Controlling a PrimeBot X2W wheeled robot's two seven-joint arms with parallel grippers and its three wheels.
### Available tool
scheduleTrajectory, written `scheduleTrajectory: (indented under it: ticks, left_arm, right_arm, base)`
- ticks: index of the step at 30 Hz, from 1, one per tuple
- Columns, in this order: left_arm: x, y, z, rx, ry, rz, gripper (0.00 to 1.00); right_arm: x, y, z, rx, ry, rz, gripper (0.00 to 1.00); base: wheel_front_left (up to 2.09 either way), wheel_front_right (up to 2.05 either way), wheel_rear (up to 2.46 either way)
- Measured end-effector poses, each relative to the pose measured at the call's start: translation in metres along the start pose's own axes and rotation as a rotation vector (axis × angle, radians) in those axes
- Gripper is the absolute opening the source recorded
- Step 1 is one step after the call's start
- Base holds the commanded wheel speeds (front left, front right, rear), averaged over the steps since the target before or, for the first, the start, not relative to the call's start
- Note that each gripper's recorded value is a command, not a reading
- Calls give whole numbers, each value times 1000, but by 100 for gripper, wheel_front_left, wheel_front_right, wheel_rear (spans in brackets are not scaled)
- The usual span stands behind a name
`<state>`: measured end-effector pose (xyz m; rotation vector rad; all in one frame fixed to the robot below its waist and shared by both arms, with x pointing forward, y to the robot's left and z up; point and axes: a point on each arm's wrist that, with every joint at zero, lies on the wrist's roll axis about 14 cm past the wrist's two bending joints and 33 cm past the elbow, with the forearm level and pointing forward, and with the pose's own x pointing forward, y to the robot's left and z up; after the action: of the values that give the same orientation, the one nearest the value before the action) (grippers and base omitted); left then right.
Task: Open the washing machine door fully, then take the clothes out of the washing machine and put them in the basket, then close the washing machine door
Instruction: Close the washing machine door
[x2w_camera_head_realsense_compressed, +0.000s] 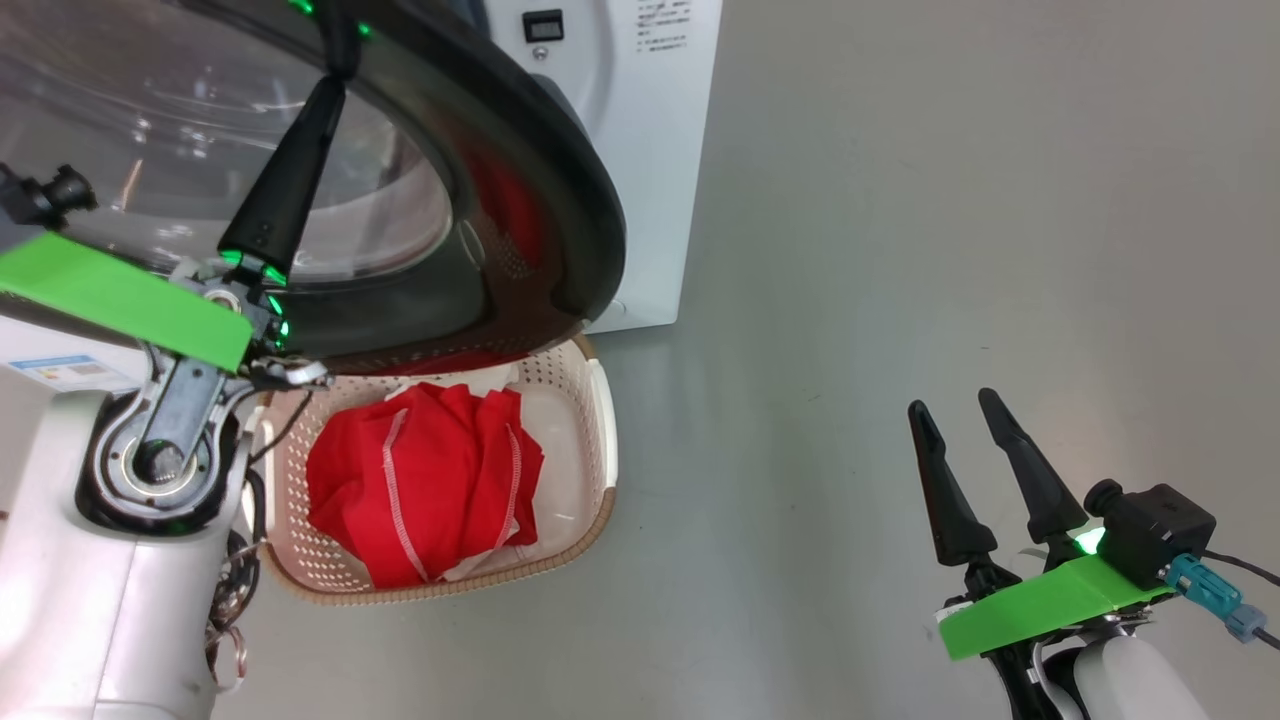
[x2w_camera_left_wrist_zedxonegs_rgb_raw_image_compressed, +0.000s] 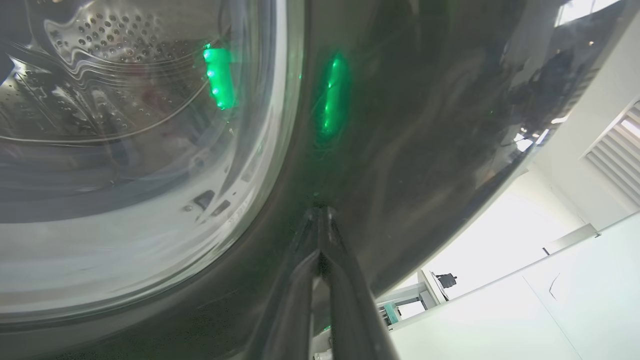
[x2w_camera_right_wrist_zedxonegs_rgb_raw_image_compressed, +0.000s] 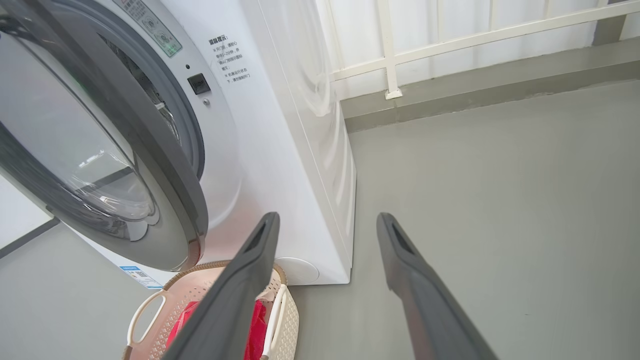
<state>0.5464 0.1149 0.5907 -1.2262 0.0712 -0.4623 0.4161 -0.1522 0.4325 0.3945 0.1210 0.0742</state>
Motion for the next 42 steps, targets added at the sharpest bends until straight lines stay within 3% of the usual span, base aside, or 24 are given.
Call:
scheduleTrajectory:
  ticks: [11, 27, 38, 42]
  left_arm:
    - [-13, -3, -6, 19, -6, 13, 0]
    - [-126, 39, -12, 4, -138, 213, 0]
    - [-201, 57, -13, 112, -191, 333, 0]
    - [-223, 63, -12, 157, -214, 370, 19]
  right_arm:
    - [-6, 1, 13, -2, -34, -2, 100]
    - [-32, 9, 11, -28, -17, 34, 100]
    - [-50, 16, 11, -35, -14, 54, 100]
    - [-56, 17, 12, -38, -16, 58, 100]
  base:
    - [0, 0, 0]
    - [0, 0, 0]
    - [0, 0, 0]
    - [0, 0, 0]
